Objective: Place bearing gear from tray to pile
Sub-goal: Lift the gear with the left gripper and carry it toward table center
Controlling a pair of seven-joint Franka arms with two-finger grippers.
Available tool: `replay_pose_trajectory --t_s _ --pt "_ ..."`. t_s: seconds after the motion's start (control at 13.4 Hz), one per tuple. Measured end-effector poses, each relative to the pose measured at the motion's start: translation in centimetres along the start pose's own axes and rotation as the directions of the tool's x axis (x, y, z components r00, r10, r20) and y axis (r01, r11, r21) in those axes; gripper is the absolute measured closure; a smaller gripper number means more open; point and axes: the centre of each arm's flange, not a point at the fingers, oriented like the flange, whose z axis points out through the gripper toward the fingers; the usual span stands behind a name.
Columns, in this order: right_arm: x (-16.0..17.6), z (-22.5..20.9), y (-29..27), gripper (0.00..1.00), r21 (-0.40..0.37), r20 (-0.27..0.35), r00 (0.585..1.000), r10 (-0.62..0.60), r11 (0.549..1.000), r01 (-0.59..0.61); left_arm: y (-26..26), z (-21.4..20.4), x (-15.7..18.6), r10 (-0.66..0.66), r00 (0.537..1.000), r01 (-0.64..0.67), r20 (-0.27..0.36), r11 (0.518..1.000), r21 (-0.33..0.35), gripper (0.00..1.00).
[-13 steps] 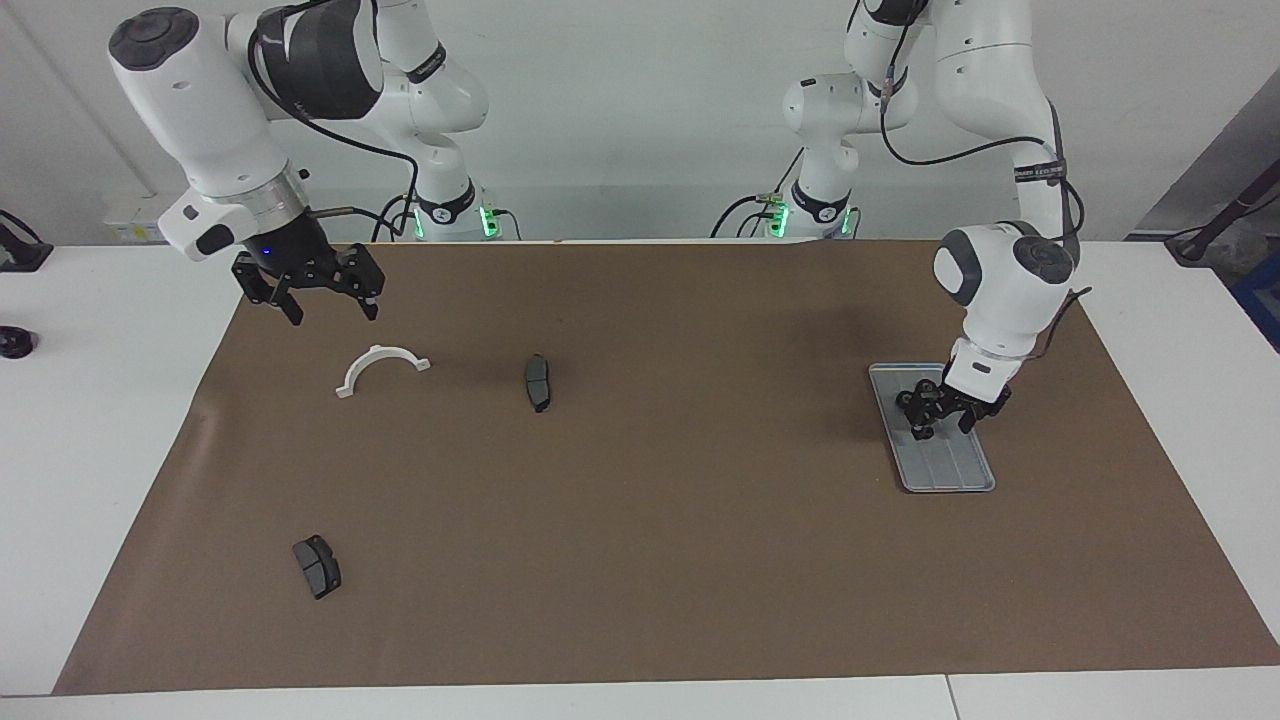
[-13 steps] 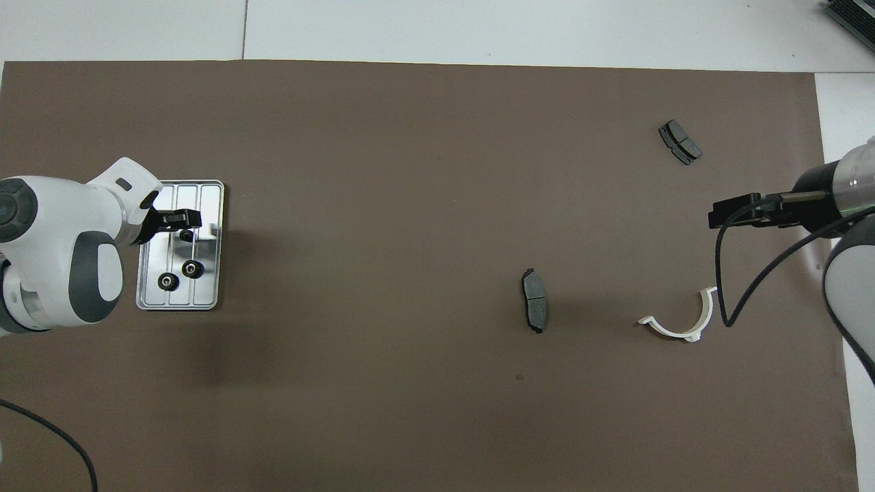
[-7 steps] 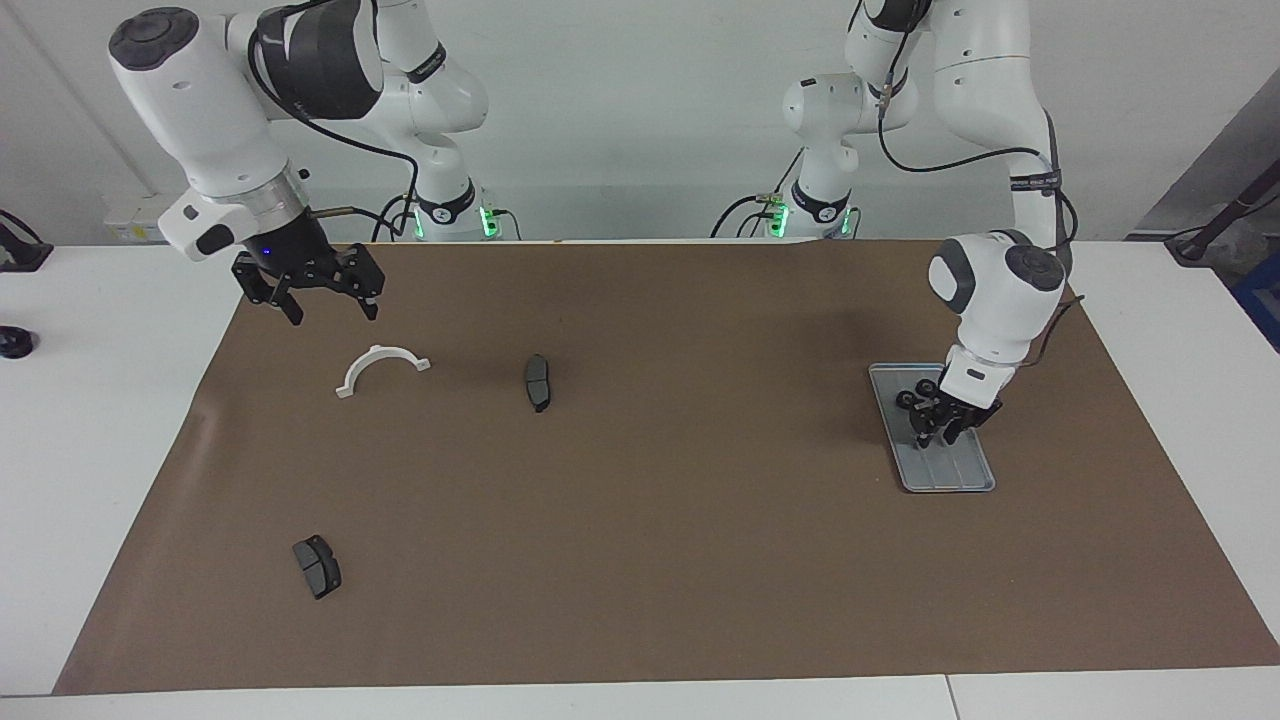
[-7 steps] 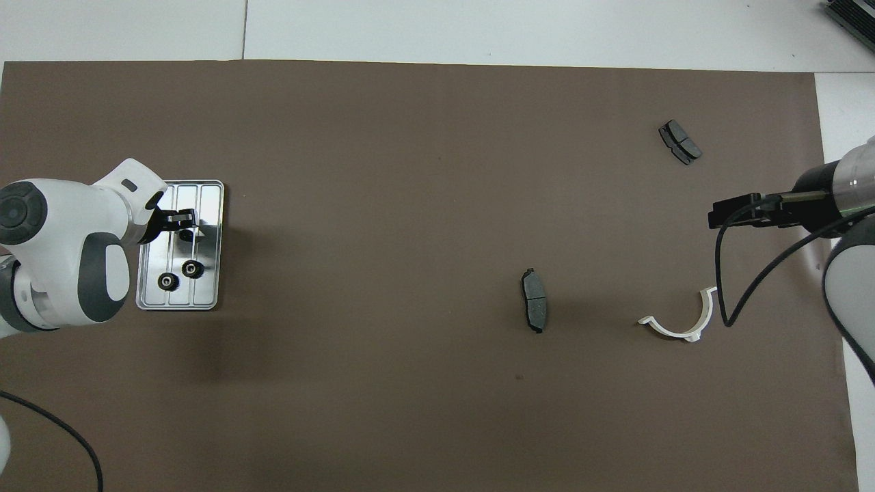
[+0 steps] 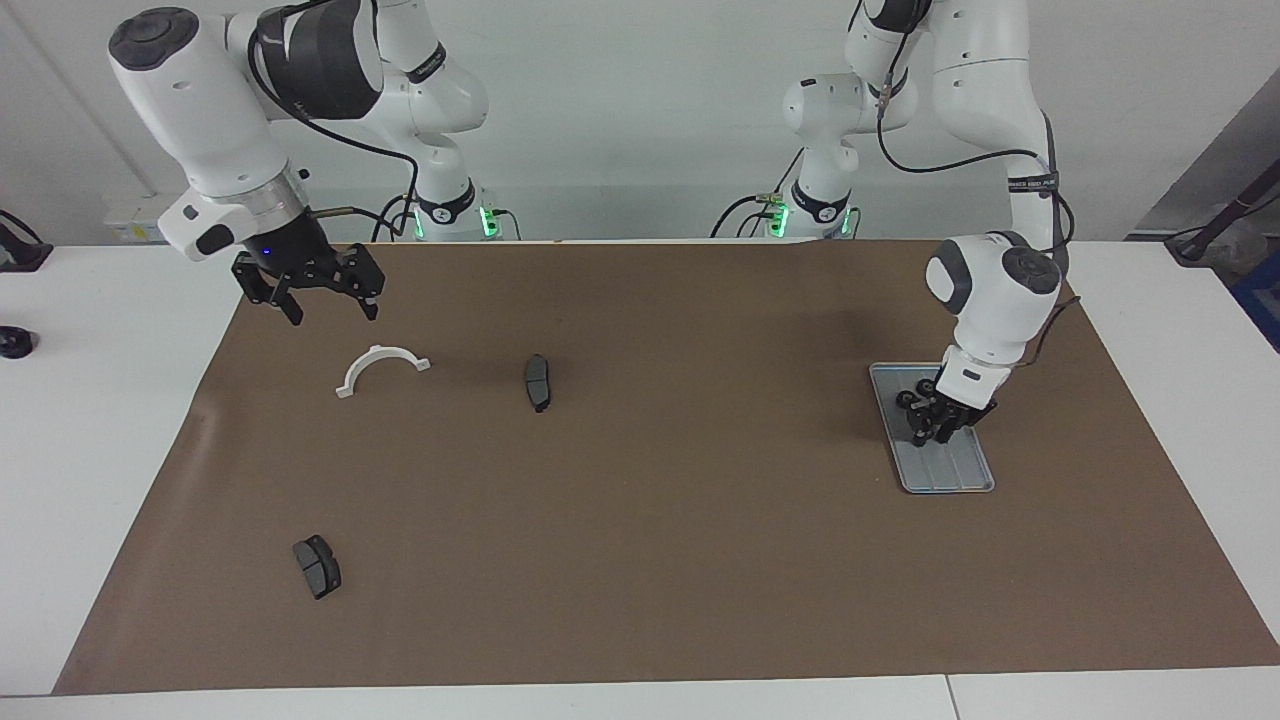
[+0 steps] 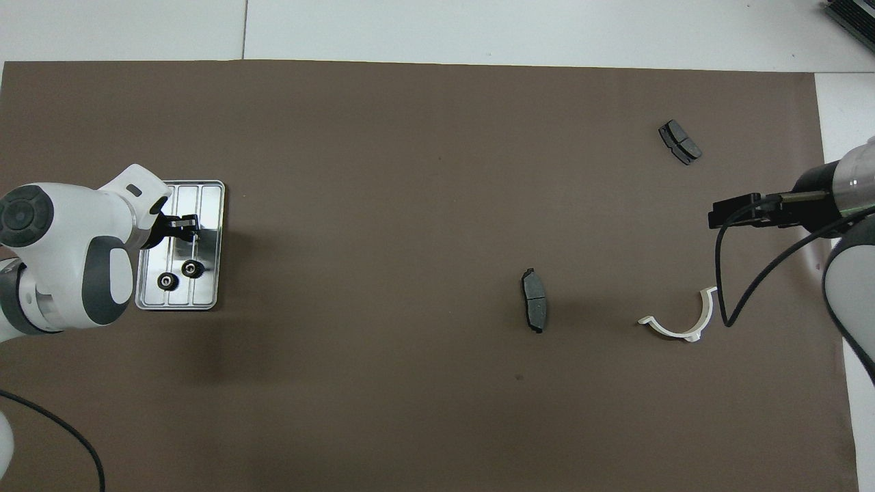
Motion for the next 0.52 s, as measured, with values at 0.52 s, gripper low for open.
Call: replay_pose_trajectory --t_s 0.52 --pt "0.0 0.0 0.0 0.00 0.000 0.000 1.000 0.000 1.000 0.000 0.2 -2.2 1.4 0.000 0.999 0.000 0.049 1.000 -0.001 0.77"
